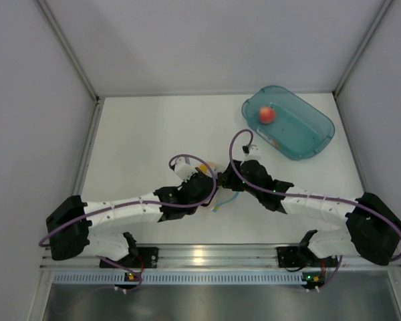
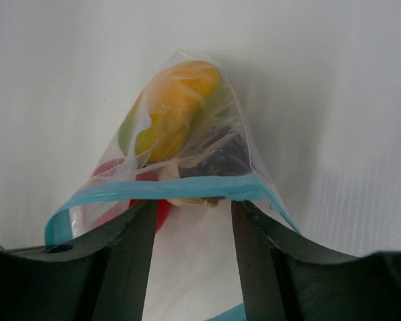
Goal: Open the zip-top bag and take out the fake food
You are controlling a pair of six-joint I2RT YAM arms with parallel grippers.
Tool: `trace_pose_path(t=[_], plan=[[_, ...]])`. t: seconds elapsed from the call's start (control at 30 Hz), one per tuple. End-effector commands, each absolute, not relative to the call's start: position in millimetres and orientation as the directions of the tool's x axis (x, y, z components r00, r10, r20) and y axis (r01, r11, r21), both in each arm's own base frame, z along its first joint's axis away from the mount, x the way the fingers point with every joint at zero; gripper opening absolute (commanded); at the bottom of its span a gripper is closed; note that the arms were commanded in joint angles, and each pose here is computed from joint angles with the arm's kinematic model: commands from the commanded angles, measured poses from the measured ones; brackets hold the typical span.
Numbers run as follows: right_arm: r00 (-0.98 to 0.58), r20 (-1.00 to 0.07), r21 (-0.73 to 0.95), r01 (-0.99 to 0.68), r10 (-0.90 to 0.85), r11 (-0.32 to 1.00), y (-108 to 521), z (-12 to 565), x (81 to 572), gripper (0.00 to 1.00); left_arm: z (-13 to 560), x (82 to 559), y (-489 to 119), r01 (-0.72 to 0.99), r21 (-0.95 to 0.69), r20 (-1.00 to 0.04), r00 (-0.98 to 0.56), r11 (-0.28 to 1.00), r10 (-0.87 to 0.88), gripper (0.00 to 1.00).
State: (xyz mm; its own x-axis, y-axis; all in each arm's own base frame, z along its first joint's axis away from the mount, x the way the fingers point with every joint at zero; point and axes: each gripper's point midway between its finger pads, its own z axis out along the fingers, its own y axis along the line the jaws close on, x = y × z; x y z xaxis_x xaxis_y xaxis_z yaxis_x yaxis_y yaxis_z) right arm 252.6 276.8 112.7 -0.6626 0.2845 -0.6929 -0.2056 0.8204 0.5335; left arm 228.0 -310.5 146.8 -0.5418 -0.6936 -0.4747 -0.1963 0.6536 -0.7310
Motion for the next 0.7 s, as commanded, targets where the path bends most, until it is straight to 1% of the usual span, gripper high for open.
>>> trace_pose_path(t=[0.0,0.13,0.17,0.2,0.3,0.47,0.53,0.67], plan=[[-0.61,-0.726,0.539,-0.22,0.317,0.813,289,123,269,0.5,177,229,-328,-0.189,-0.809,-0.388,-0.54,0.557,-0.746,0.0],[-0.598,-0.73,0.544,-0.217,0.331,0.81,292,115,276,0.52,177,224,-339,-0.182,-0.83,-0.342,-0.581,0.527,-0.739,0.0],[-0.598,-0.734,0.531,-0.21,0.322,0.821,292,112,278,0.58,176,223,-342,-0.18,-0.837,-0.33,-0.588,0.518,-0.738,0.0],[-0.588,-0.742,0.518,-0.197,0.323,0.832,289,111,281,0.62,177,221,-344,-0.175,-0.84,-0.323,-0.599,0.513,-0.732,0.0],[-0.561,-0.765,0.483,-0.173,0.317,0.859,281,107,287,0.67,181,219,-347,-0.16,-0.846,-0.319,-0.613,0.509,-0.723,0.0],[-0.57,-0.766,0.453,-0.151,0.297,0.879,275,89,294,0.67,183,213,-349,-0.149,-0.857,-0.298,-0.638,0.493,-0.71,0.0],[-0.575,-0.764,0.455,-0.16,0.292,0.876,279,88,295,0.67,188,213,-352,-0.139,-0.872,-0.282,-0.641,0.469,-0.714,0.0],[-0.596,-0.76,0.4,-0.113,0.26,0.909,270,71,295,0.69,183,213,-348,-0.13,-0.861,-0.307,-0.637,0.491,-0.707,0.0]])
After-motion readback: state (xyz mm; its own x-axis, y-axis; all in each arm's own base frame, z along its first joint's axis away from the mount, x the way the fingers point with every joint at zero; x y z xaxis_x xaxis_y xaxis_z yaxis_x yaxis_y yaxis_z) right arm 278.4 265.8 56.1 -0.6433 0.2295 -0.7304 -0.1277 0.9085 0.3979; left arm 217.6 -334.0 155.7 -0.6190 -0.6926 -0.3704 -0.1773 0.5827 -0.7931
